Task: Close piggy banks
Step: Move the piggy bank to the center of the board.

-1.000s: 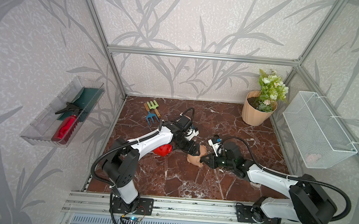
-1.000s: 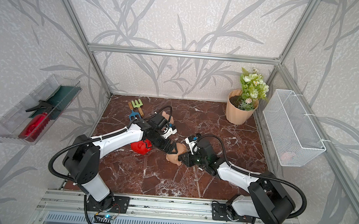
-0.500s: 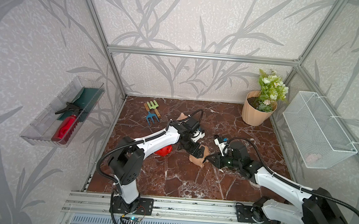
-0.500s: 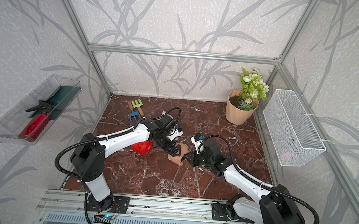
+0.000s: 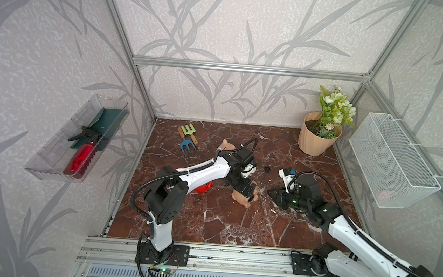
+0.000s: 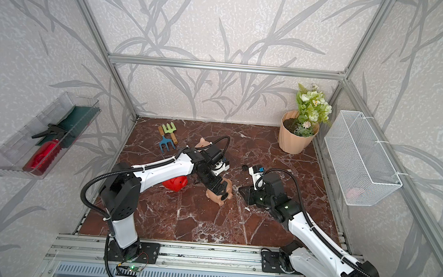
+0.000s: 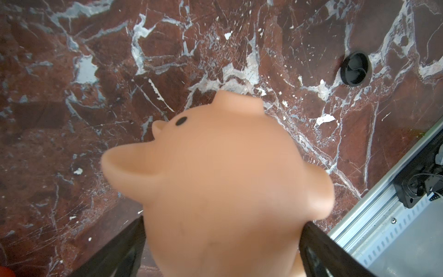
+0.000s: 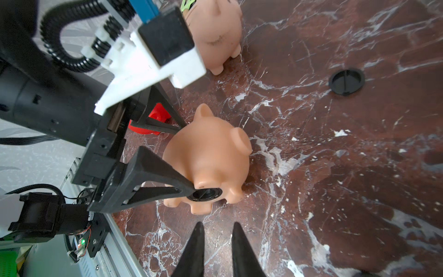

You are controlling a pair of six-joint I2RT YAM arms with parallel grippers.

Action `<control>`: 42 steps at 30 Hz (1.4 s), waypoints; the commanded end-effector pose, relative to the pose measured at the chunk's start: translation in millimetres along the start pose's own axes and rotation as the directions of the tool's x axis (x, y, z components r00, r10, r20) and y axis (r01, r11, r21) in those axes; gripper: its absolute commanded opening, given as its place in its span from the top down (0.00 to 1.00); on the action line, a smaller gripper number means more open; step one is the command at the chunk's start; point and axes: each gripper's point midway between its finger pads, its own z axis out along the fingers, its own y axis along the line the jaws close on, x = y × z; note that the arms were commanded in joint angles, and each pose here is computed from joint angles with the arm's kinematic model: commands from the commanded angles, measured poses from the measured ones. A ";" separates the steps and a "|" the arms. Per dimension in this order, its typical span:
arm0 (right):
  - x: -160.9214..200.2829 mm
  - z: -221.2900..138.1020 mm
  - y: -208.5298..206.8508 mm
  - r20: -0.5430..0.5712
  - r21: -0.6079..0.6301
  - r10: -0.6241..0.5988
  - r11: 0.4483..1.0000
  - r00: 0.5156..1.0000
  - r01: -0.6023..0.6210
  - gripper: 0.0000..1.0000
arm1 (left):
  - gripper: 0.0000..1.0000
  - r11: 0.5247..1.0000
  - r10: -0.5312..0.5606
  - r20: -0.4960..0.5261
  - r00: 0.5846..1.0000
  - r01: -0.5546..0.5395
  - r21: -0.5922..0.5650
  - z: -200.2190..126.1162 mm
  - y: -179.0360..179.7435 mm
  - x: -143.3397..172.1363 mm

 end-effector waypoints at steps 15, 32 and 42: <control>-10.1 -17.1 -1.7 0.032 0.035 -0.016 0.999 0.999 0.015 0.78 | 0.12 0.967 -0.070 0.021 0.997 0.073 -0.243 12.4 43.3 -35.9; -8.2 -35.5 -5.1 0.061 0.053 -0.010 0.999 0.998 0.006 0.78 | 0.13 0.910 -0.158 0.150 0.976 0.203 -0.361 21.0 117.0 -137.5; -7.0 -31.6 -8.9 0.050 0.055 0.030 0.998 0.998 -0.033 0.78 | 0.13 0.902 -0.153 0.293 0.944 0.255 -0.349 20.4 139.7 -191.9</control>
